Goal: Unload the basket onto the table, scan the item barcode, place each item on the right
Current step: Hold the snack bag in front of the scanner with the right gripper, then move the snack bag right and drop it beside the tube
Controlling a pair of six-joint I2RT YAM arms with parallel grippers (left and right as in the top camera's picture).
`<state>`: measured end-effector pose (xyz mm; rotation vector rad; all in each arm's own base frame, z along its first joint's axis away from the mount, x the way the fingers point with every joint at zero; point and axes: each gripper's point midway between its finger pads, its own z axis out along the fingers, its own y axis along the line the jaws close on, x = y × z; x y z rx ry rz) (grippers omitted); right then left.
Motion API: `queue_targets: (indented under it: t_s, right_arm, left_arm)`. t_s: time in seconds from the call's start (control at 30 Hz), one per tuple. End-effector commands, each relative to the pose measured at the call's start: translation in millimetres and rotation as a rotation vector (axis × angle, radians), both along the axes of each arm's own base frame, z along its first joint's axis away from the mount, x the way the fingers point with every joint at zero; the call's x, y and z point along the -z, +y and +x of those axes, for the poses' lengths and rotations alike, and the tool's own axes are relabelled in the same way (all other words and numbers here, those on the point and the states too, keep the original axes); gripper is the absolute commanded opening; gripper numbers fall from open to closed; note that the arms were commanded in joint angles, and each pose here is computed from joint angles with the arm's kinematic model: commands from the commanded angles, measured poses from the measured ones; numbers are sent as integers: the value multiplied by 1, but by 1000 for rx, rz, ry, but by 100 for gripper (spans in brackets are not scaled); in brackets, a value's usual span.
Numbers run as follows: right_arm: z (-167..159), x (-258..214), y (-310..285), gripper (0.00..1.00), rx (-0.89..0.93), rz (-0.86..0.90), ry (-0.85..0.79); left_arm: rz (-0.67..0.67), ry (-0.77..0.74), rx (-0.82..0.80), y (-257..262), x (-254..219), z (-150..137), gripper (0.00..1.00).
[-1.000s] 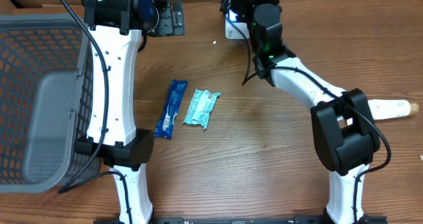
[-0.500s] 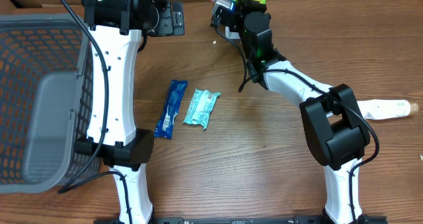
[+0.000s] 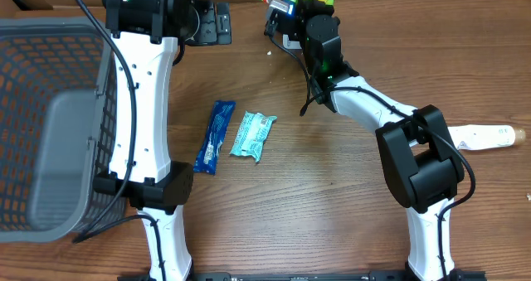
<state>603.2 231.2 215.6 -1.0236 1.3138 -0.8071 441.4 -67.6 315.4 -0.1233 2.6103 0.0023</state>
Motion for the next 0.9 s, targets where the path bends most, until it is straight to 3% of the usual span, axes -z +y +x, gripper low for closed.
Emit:
queue_targets:
  t_s: [0.0, 0.27, 0.4, 0.63, 0.87]
  right_arm:
    - [-3, -26, -4, 4, 68, 136, -10]
    - [-42, -74, -7, 4, 157, 396, 74]
    - [-76, -92, 7, 4, 103, 587, 214]
    - [-131, -66, 10, 4, 84, 1008, 682]
    - [-167, -17, -36, 4, 169, 1210, 1159]
  left_arm:
    - [11, -1, -16, 6, 1, 2, 100]
    - [11, -1, -16, 6, 1, 2, 100]
    - [11, -1, -16, 6, 1, 2, 100]
    - [11, -1, -16, 6, 1, 2, 100]
    - [11, -1, -16, 6, 1, 2, 99]
